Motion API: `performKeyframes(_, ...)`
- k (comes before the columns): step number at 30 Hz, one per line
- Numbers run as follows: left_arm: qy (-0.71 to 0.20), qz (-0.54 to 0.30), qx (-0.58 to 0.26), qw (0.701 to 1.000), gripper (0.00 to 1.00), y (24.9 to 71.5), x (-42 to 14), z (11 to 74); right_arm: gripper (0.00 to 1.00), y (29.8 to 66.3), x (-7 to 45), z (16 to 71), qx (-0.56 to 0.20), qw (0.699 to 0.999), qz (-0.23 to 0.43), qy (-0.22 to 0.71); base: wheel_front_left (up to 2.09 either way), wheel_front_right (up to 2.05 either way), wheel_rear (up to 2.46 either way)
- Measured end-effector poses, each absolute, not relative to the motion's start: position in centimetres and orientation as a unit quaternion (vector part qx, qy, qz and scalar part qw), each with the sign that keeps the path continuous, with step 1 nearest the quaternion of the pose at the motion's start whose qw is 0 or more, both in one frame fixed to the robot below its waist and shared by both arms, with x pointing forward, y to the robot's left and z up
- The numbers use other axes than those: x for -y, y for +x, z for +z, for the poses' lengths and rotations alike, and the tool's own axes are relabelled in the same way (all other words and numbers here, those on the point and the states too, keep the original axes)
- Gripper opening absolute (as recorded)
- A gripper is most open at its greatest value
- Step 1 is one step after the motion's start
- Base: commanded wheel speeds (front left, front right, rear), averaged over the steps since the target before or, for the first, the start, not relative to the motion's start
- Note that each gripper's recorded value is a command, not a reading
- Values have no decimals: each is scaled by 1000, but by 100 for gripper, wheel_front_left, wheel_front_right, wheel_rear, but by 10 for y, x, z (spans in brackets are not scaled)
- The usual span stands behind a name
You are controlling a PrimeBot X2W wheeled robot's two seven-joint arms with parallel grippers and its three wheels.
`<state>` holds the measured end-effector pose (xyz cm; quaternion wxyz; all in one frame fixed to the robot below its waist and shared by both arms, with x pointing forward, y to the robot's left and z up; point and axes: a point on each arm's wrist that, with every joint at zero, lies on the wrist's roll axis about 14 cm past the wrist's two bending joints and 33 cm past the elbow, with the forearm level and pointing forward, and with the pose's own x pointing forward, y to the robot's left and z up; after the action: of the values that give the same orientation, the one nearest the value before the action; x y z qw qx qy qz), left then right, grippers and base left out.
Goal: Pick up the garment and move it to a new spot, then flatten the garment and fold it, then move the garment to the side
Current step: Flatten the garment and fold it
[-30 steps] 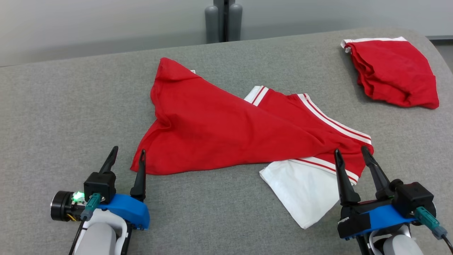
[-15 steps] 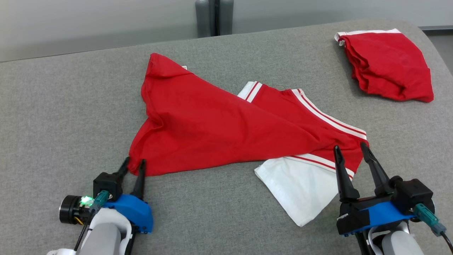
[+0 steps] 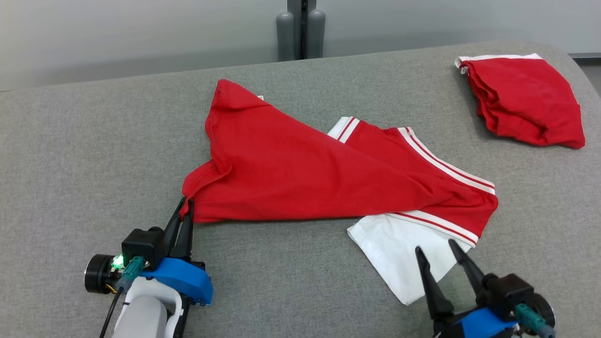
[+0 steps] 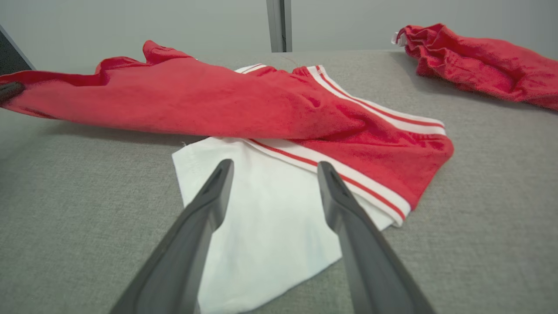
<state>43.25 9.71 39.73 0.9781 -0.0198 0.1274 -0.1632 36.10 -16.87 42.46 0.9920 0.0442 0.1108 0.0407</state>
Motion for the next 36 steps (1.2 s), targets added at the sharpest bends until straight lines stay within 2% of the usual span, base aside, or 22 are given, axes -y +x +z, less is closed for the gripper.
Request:
performKeyframes(9, -24, -161, -120, 979, 0, 431, -98, 400, 100, 327, 150, 393, -189, 979, 66, 42, 0, 0, 0)
performKeyframes(17, -25, -160, -121, 979, 0, 431, -100, 399, 100, 318, 150, 368, -233, 969, 71, 29, 0, 0, 0)
performKeyframes(25, -25, -156, -122, 980, 0, 431, -102, 398, 100, 324, 145, 357, -239, 967, 81, 25, 0, 0, 0)
performKeyframes(26, -25, -156, -123, 980, 0, 431, -103, 398, 78, 325, 144, 356, -239, 967, 84, 22, 0, 0, 0)
performKeyframes(27, -25, -155, -124, 980, 0, 430, -103, 397, 43, 325, 143, 355, -240, 967, 86, 21, 0, 0, 0)
performKeyframes(28, -25, -155, -124, 980, 0, 430, -104, 397, 0, 326, 142, 353, -242, 966, 88, 20, 0, 0, 0)
performKeyframes(36, -29, -148, -114, 982, 0, 430, -106, 405, 0, 334, 149, 361, -214, 973, 79, 15, 0, 0, 0)
